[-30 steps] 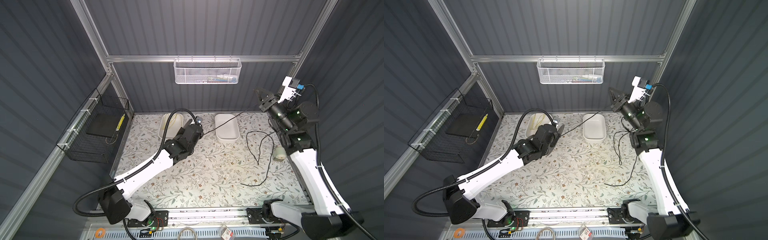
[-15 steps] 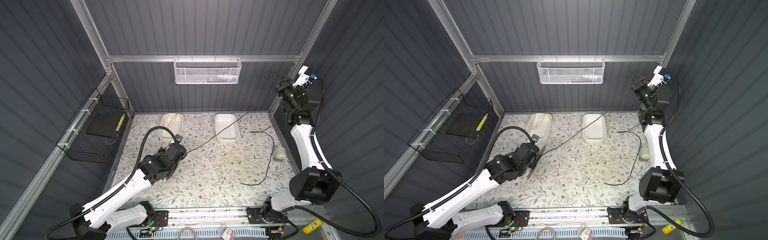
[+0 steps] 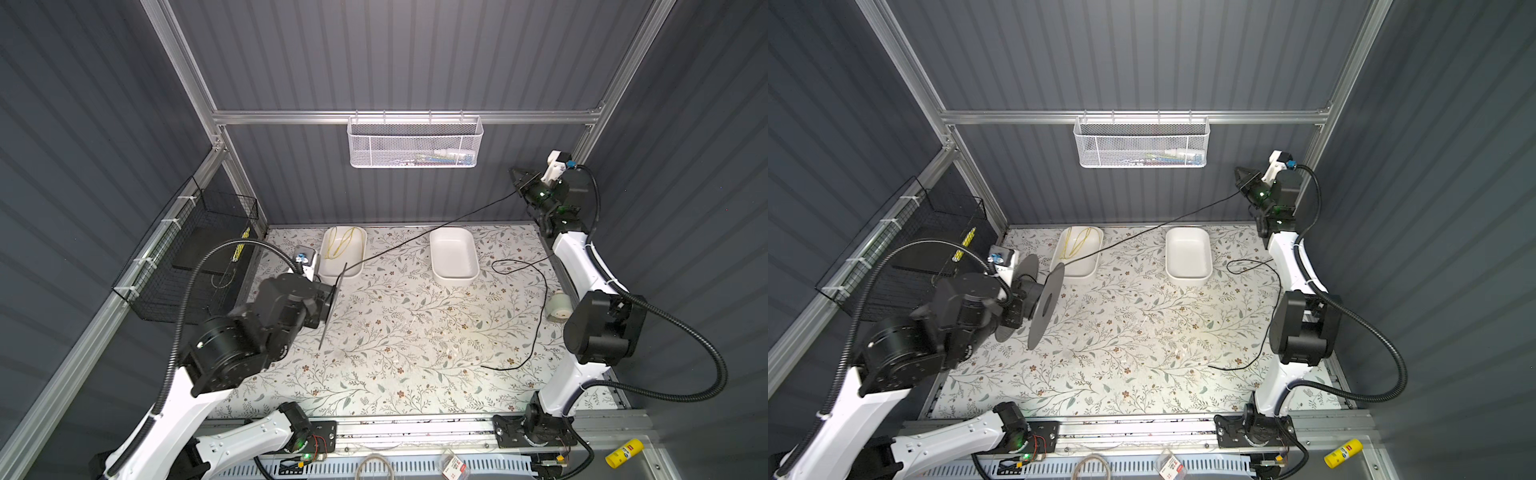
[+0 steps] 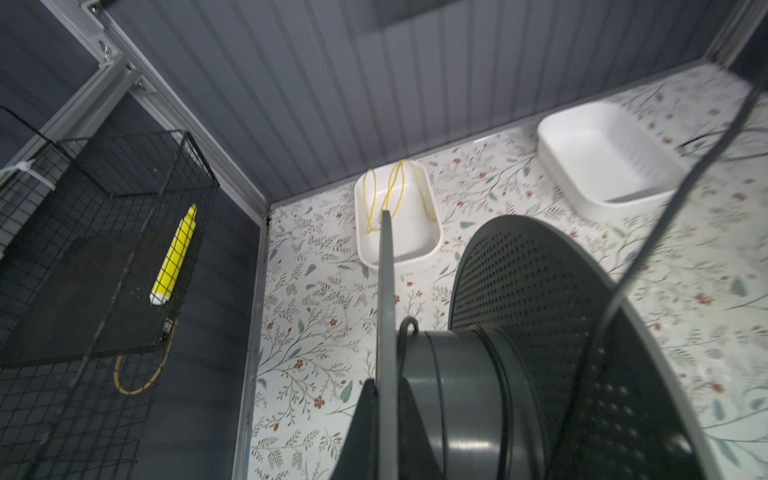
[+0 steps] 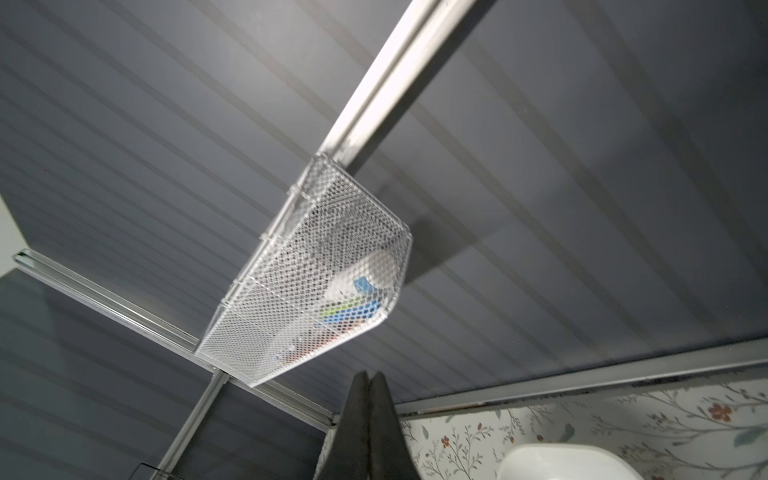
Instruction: Wrap the cables
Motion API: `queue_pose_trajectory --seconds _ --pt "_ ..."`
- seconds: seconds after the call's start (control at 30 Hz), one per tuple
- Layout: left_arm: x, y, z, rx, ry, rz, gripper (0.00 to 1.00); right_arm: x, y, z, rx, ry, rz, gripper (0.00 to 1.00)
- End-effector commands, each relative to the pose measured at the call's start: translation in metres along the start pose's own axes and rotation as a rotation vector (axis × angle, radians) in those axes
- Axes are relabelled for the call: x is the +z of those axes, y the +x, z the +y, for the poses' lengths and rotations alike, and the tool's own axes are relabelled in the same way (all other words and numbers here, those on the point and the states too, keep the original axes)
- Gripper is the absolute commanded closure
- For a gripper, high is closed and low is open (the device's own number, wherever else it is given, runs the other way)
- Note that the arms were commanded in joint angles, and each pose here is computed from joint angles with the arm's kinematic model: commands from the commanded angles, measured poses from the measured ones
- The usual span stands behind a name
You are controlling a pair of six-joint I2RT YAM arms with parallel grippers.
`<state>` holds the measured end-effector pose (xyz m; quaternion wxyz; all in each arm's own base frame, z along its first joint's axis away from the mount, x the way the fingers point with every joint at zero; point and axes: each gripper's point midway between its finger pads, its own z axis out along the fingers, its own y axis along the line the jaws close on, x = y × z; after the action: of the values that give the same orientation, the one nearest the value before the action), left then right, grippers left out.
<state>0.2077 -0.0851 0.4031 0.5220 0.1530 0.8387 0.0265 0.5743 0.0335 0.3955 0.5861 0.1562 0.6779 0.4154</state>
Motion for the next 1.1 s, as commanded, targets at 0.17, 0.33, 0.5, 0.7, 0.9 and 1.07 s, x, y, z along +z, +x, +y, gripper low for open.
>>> queue_pose_trajectory --seconds 0.17,0.33,0.5,0.7,0.9,1.07 --pt "-0.037 -0.056 -0.045 0.072 0.343 -0.079 1.00 0.003 0.058 -0.073 -0.079 0.231 0.025 1.00" --pt "-0.049 -0.073 -0.047 0.074 0.385 -0.143 1.00 -0.005 0.071 -0.096 -0.117 0.317 0.050 1.00" --pt "-0.057 -0.113 -0.046 0.029 0.386 -0.258 1.00 -0.023 0.101 -0.115 -0.115 0.388 0.078 1.00" --pt "-0.079 -0.179 -0.060 -0.035 0.482 -0.451 1.00 -0.031 0.153 -0.090 -0.251 0.399 0.138 1.00" --pt "-0.080 -0.217 -0.069 -0.064 0.502 -0.539 1.00 -0.038 0.199 -0.079 -0.255 0.368 0.210 1.00" --pt "-0.079 -0.240 -0.064 -0.126 0.464 -0.612 1.00 -0.047 0.237 -0.066 -0.285 0.343 0.248 1.00"
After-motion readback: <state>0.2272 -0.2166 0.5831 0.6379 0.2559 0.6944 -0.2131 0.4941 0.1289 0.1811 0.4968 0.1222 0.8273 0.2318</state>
